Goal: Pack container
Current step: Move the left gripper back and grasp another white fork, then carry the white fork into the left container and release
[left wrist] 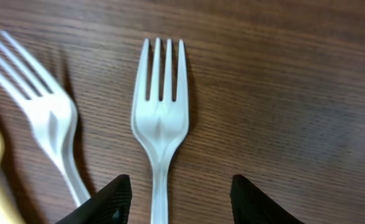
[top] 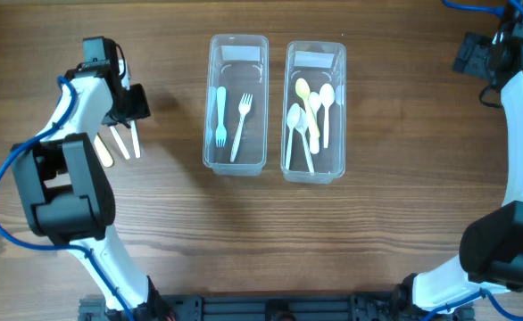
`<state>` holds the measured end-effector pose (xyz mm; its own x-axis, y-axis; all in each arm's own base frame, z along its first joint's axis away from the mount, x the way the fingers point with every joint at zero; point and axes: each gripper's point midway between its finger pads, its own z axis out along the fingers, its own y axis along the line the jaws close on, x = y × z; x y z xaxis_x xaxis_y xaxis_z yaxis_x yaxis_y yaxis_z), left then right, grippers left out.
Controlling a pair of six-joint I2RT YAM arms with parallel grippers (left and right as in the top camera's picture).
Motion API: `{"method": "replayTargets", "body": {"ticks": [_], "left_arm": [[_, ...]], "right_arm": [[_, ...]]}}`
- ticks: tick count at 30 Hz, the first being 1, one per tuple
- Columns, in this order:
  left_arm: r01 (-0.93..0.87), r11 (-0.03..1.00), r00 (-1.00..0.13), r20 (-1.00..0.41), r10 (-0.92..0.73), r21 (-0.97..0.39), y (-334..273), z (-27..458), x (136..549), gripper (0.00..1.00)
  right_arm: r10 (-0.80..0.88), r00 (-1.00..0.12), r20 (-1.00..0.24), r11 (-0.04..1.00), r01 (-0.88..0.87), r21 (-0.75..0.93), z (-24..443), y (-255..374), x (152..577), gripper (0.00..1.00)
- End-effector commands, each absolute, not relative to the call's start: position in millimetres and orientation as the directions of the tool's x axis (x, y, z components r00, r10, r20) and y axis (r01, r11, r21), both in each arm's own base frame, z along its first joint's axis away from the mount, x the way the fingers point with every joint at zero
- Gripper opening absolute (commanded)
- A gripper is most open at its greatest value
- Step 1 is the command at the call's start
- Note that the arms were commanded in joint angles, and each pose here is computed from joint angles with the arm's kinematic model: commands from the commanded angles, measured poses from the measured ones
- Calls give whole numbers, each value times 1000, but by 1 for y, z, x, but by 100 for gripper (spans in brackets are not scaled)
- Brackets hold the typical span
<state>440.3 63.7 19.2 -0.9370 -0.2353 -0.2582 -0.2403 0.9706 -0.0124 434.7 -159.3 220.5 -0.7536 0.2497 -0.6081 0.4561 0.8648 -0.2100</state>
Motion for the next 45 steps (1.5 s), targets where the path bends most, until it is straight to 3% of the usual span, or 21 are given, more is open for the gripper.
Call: {"method": "replayTargets", "body": {"ticks": [1,8,10,12,15,26,36,45], "left_arm": [[-215,976,-961,-176,-215,-24,61,-13,429,52],[-215,976,-961,-171,-216,-23,61,-21,430,50],[-215,976,-961,-172,-216,-23,61,-21,430,43],[-215,976,-961,-172,-216,-23,61,-21,430,18],[-216,976,-962,-165,-216,-23,60,-21,428,4],[-274,961,-948,-162,-276,-33,60,-2,426,4],[-254,965,-902,-344,-261,-65,50,93,447,4],[-163,960,-849,-463,-254,-229,-34,171,445,4]], "right_arm": [[251,-751,-611,858,465,-219,221,-160,437,100],[252,-751,-611,858,465,-218,221,-160,437,100],[252,-750,-611,858,465,-218,221,-160,437,100],[252,-751,-611,858,465,-218,221,-160,437,100],[252,-751,-611,858,465,-218,221,-160,437,100],[252,-751,-611,858,465,-218,221,-160,437,100],[252,-751,-611,858,465,-218,221,-160,437,100],[252,-750,-611,858,465,-218,221,-160,437,100]]}}
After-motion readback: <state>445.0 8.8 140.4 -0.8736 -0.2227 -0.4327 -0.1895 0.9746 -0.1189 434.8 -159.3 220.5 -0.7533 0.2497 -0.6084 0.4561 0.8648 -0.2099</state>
